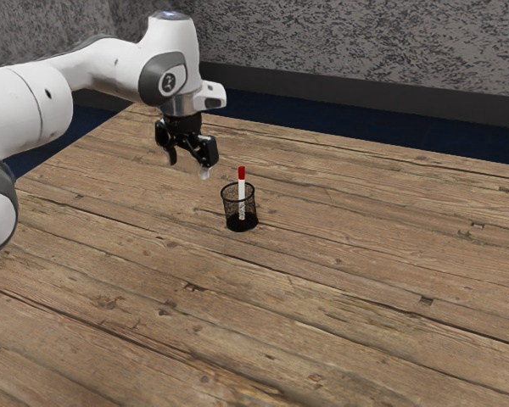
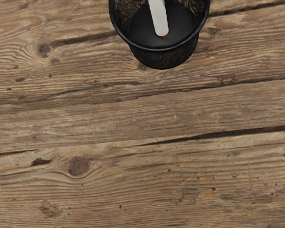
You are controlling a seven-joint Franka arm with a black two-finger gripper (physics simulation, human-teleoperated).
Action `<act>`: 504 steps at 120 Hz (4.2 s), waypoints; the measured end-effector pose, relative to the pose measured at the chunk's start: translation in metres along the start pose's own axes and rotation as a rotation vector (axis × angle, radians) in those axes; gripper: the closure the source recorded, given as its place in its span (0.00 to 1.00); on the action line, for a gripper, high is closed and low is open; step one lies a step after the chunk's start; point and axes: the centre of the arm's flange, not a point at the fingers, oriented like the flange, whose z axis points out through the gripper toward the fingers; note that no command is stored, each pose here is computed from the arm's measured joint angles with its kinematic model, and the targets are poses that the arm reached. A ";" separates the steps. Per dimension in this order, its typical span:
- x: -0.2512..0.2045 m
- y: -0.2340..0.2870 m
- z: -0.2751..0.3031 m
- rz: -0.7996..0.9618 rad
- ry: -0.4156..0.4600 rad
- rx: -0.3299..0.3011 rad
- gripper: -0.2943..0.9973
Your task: Take the marker out of the pen holder and place it to the left of the pen holder.
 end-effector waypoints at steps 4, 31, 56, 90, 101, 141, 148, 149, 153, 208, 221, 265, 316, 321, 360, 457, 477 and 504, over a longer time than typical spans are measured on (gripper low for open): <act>0.011 0.002 0.010 -0.002 0.022 -0.004 0.23; 0.064 0.012 0.047 -0.049 0.153 -0.020 0.23; 0.092 0.010 0.086 -0.122 0.237 -0.043 0.23; 0.106 0.002 0.114 -0.193 0.341 -0.053 0.23; 0.109 0.000 0.120 -0.204 0.377 -0.053 0.23; 0.115 -0.001 0.138 -0.210 0.470 -0.048 0.23; 0.115 -0.001 0.139 -0.209 0.477 -0.047 0.23; 0.115 -0.001 0.139 -0.209 0.478 -0.047 0.23; 0.115 -0.001 0.139 -0.209 0.481 -0.046 0.23; 0.113 0.000 0.144 -0.197 0.486 -0.045 0.55; 0.113 -0.001 0.143 -0.193 0.487 -0.041 0.65; 0.100 0.000 0.127 -0.192 0.471 -0.030 0.80; 0.062 -0.015 -0.009 -0.215 0.589 0.037 0.80; 0.058 -0.026 -0.010 -0.229 0.586 0.044 0.81; 0.013 -0.093 0.057 -0.288 0.369 0.064 0.81; 0.049 -0.108 0.145 -0.191 0.257 0.048 0.61; 0.044 -0.106 0.078 -0.160 0.332 0.063 0.40; -0.103 -0.090 -0.196 -0.131 0.422 0.054 0.29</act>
